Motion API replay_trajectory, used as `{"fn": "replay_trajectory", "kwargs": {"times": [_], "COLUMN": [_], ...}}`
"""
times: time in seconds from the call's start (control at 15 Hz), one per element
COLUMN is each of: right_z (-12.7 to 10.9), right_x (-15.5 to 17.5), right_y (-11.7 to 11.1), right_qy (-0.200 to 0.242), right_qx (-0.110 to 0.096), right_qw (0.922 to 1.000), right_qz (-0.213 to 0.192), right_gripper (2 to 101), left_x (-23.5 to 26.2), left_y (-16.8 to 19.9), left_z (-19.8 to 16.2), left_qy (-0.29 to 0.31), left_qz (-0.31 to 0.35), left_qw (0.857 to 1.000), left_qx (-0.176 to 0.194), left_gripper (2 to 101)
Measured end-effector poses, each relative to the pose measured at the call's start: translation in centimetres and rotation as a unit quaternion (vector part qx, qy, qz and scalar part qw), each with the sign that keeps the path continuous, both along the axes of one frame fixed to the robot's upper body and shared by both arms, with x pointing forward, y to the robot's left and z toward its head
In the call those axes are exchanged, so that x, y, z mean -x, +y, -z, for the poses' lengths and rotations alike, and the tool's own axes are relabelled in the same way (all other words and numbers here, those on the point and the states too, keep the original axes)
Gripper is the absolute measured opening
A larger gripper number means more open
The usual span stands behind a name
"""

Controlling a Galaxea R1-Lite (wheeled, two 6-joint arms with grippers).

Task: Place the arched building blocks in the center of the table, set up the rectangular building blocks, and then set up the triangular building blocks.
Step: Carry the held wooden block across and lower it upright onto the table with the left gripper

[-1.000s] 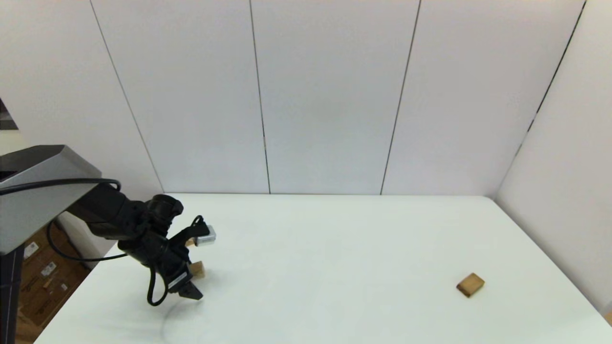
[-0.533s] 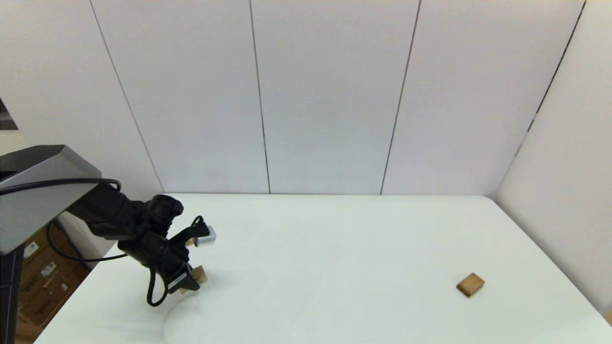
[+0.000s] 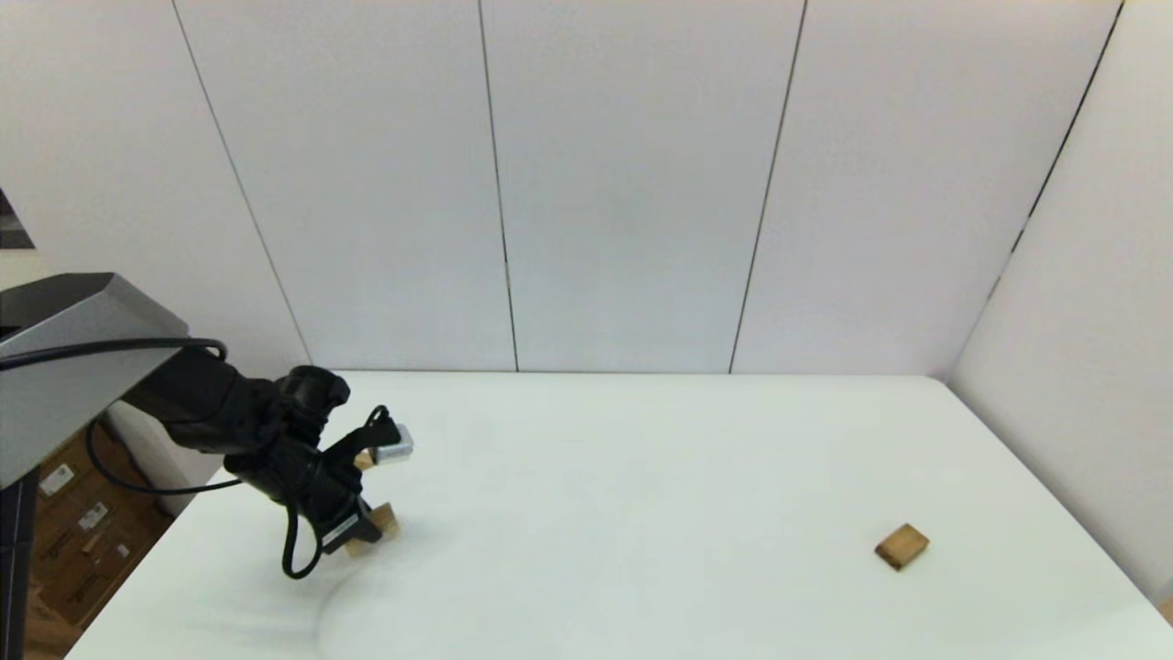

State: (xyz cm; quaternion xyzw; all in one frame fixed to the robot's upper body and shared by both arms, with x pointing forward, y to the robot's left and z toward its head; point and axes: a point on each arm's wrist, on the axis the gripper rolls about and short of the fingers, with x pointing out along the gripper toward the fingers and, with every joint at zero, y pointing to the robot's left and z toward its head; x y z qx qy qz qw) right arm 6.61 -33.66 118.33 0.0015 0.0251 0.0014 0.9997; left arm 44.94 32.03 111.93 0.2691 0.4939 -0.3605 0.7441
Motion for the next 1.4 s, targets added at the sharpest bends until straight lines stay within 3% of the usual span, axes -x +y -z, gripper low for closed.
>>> {"fn": "replay_trajectory", "kwargs": {"times": [0.2, 0.4, 0.8, 1.0, 1.4], "right_z": [0.0, 0.0, 0.0, 0.0, 0.0], "right_x": [0.0, 0.0, 0.0, 0.0, 0.0], "right_y": [0.0, 0.0, 0.0, 0.0, 0.0], "right_qy": [0.0, 0.0, 0.0, 0.0, 0.0], "right_qx": [0.0, 0.0, 0.0, 0.0, 0.0], "right_qw": [1.0, 1.0, 1.0, 1.0, 1.0], "right_qz": [0.0, 0.0, 0.0, 0.0, 0.0], "right_gripper": [98.0, 98.0, 98.0, 98.0, 98.0], "left_x": [-1.2, -2.0, -2.2, -0.7, 0.5], "left_y": [-3.3, -9.0, -18.9, -21.5, -23.0], "left_z": [-2.2, -3.4, -0.9, -0.8, -0.9], "left_qy": [-0.046, -0.084, -0.083, -0.04, -0.028], "left_qz": [0.044, 0.112, 0.219, 0.254, 0.28], "left_qw": [0.998, 0.99, 0.972, 0.966, 0.959], "left_qx": [0.003, 0.008, 0.02, 0.01, 0.006], "left_gripper": [26.4, 26.4, 26.4, 26.4, 26.4]}}
